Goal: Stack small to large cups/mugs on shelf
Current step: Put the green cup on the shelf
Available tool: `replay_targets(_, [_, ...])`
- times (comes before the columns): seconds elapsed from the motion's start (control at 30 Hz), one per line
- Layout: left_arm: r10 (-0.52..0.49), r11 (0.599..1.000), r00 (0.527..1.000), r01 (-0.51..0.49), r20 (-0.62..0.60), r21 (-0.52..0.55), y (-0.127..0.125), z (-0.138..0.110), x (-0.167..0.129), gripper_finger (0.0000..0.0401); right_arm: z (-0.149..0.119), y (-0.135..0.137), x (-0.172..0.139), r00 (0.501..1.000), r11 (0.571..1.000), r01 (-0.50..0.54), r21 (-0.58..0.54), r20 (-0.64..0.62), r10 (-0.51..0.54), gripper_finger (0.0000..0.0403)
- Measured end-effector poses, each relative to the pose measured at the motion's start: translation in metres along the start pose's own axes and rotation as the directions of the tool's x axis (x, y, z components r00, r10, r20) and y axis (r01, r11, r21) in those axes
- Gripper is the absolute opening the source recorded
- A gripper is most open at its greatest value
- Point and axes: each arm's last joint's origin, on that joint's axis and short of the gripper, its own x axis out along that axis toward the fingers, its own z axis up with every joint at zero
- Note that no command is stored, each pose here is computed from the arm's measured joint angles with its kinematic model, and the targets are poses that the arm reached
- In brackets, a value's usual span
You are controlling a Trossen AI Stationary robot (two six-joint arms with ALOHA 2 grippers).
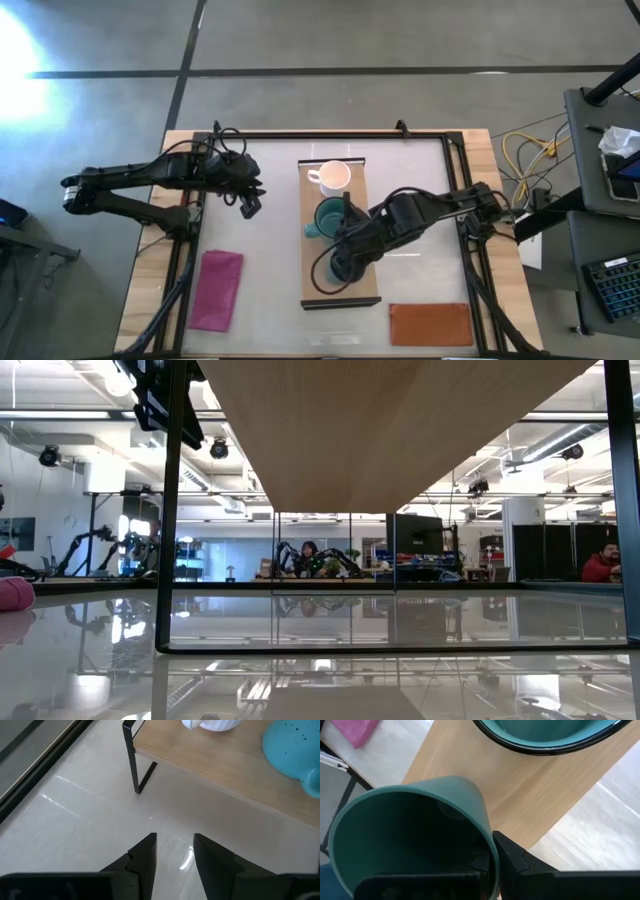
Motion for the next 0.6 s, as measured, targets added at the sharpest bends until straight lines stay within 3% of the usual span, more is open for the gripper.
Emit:
replay_targets(0.33, [0.013,1.000,0.999,-0.013,-0.046,0.006,0.001,-0.010,0.011,0.0115,0.003,0.003,0.009,1.000,0.999,0.020,0.029,-0.003,-0.019,0.0010])
replay_targets(0.6, [0.001,1.000,0.999,-0.001,-0.036,0.004,0.001,-0.008,0.008,0.0115,0.008,-0.001,0.007,0.999,0.999,0.027,0.044,0.024,-0.028,0.0036])
